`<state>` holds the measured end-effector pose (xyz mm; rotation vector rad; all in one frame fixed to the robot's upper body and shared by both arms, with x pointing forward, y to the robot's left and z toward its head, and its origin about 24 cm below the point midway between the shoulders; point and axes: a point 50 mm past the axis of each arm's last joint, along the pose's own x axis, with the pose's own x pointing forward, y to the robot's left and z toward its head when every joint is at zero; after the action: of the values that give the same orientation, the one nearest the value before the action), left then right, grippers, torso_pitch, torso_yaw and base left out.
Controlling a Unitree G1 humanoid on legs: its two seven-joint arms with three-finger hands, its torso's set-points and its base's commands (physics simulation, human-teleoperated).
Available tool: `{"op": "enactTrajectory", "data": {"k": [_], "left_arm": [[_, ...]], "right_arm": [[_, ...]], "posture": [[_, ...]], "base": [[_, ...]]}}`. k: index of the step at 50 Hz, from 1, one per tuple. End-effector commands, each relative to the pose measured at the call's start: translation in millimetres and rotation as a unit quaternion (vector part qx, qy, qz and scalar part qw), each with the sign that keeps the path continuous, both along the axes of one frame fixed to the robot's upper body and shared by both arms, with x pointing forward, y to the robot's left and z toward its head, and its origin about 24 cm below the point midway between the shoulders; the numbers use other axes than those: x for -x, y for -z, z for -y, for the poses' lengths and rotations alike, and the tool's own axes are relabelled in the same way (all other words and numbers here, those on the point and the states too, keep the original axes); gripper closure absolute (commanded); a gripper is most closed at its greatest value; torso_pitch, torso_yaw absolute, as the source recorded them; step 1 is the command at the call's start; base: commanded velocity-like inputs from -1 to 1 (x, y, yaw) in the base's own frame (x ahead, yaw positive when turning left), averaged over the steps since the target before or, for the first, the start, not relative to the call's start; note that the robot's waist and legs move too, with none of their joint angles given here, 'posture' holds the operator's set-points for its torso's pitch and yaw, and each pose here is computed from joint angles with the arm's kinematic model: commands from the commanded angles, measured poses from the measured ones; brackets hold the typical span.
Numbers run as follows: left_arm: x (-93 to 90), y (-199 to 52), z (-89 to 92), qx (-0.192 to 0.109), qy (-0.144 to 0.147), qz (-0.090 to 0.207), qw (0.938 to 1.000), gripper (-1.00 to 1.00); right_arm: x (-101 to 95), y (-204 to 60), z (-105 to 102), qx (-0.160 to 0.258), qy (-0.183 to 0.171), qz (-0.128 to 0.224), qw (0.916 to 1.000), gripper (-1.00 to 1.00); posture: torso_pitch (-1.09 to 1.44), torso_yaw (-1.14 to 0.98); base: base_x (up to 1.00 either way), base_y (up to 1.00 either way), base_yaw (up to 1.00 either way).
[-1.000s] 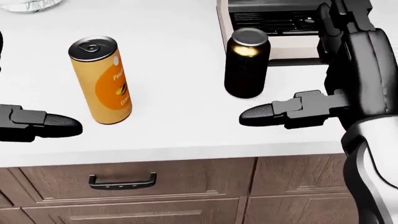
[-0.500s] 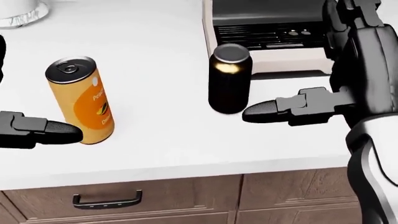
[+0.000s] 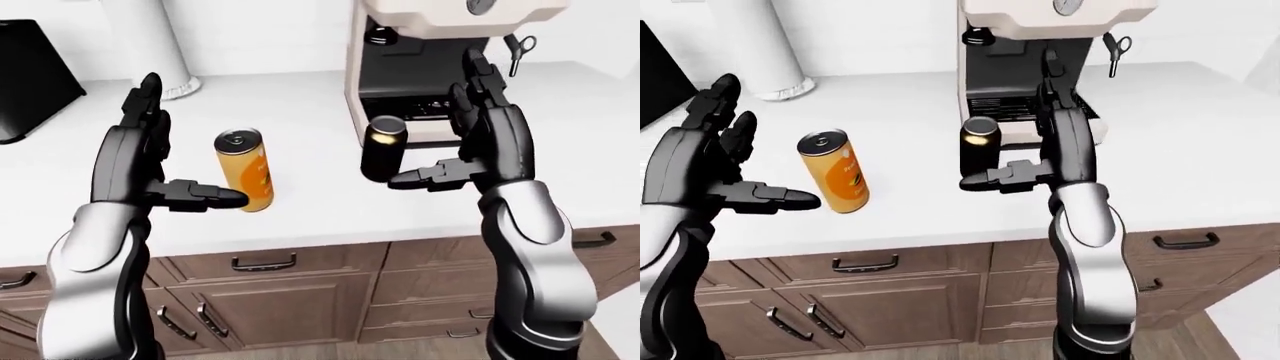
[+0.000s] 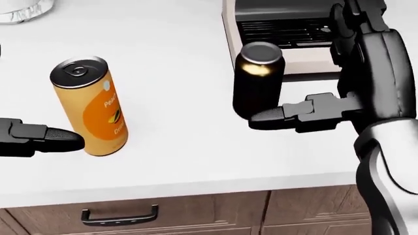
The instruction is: Move the drinks to the dining counter.
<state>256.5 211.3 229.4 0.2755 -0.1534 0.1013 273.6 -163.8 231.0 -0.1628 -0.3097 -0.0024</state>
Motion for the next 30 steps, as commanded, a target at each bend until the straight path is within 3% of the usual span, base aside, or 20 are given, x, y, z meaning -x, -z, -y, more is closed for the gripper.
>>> {"op": "enactTrajectory", "data": {"k": [1, 11, 20, 30], "left_arm": [[3.2, -12.0, 1.9, -0.011, 0.001, 0.038, 0.9992, -1.00], [3.0, -9.3, 1.5, -0.009, 0.003, 0.035, 0.9993, -1.00], [2.2, -11.0, 1.4, -0.009, 0.003, 0.035, 0.9993, -1.00], [0.4, -9.3, 2.0, -0.010, 0.004, 0.035, 0.9993, -1.00]], "right_arm": [[1.9, -10.6, -1.1, 0.006, 0.002, 0.036, 0.9993, -1.00], [-29.3, -4.7, -7.1, 0.031, 0.000, 0.012, 0.9995, -1.00], [-50.7, -6.7, -17.1, 0.045, -0.026, 0.017, 0.9985, -1.00], [-67.2, -17.6, -19.4, 0.065, -0.033, 0.026, 0.9970, -1.00]], "posture": [[0.00, 0.00], [0.00, 0.00], [0.00, 0.00], [0.00, 0.00]], "base": [[0.00, 0.00, 0.00], [0.00, 0.00, 0.00], [0.00, 0.00, 0.00], [0.00, 0.00, 0.00]]}}
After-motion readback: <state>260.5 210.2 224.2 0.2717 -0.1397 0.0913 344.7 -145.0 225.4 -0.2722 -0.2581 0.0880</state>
